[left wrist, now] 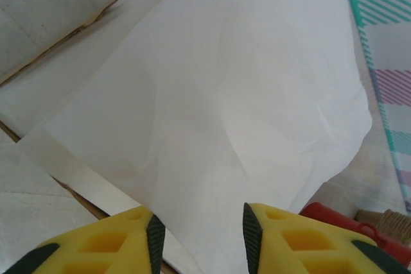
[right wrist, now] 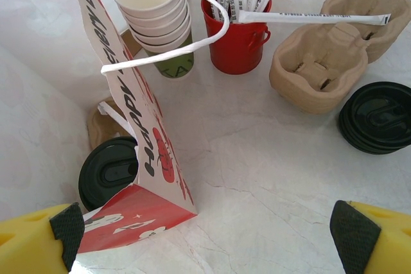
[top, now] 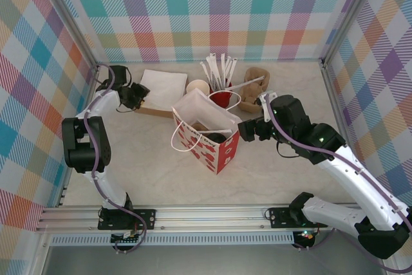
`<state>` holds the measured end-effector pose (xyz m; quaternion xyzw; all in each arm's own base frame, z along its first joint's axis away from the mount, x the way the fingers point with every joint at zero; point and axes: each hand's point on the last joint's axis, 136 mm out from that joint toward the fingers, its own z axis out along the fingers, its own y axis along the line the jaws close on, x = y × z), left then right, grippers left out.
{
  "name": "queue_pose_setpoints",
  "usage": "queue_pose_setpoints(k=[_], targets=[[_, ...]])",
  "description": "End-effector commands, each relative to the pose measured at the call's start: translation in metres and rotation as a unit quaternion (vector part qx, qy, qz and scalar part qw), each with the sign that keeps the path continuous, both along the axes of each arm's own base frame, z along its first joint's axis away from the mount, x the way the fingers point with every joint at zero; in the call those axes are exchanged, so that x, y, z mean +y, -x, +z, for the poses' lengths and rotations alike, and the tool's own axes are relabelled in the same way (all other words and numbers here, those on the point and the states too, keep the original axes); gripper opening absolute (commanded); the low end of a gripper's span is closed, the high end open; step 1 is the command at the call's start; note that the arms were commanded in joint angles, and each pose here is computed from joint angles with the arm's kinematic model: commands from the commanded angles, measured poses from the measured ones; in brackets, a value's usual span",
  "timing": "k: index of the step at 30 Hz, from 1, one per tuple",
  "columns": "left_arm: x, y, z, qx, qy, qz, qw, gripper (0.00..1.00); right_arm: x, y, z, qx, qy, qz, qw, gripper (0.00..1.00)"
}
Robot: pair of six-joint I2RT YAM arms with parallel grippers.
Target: Pack the takeout coffee
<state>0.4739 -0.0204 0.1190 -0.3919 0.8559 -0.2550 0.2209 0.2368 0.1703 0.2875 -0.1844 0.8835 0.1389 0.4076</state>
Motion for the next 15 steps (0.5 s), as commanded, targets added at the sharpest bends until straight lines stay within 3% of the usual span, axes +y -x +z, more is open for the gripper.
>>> queue_pose_setpoints(k=[1,8,15], targets=[[0.002,-0.005,0.003,-0.003,-0.002,-0.006,1.0,0.31,-0.001,-0.003,0.0,-0.004,-0.004,-0.006,1.0,1.0],[0.0,-0.006,0.001,-0.003,-0.005,-0.018,1.0,0.1,-0.002,-0.004,-0.001,-0.006,0.0,-0.009,1.0,1.0],[0.003,-0.006,0.042,-0.059,-0.057,-0.051,0.995,0.04,-0.009,-0.005,0.013,-0.029,-0.02,-0.027,0.999,1.0]])
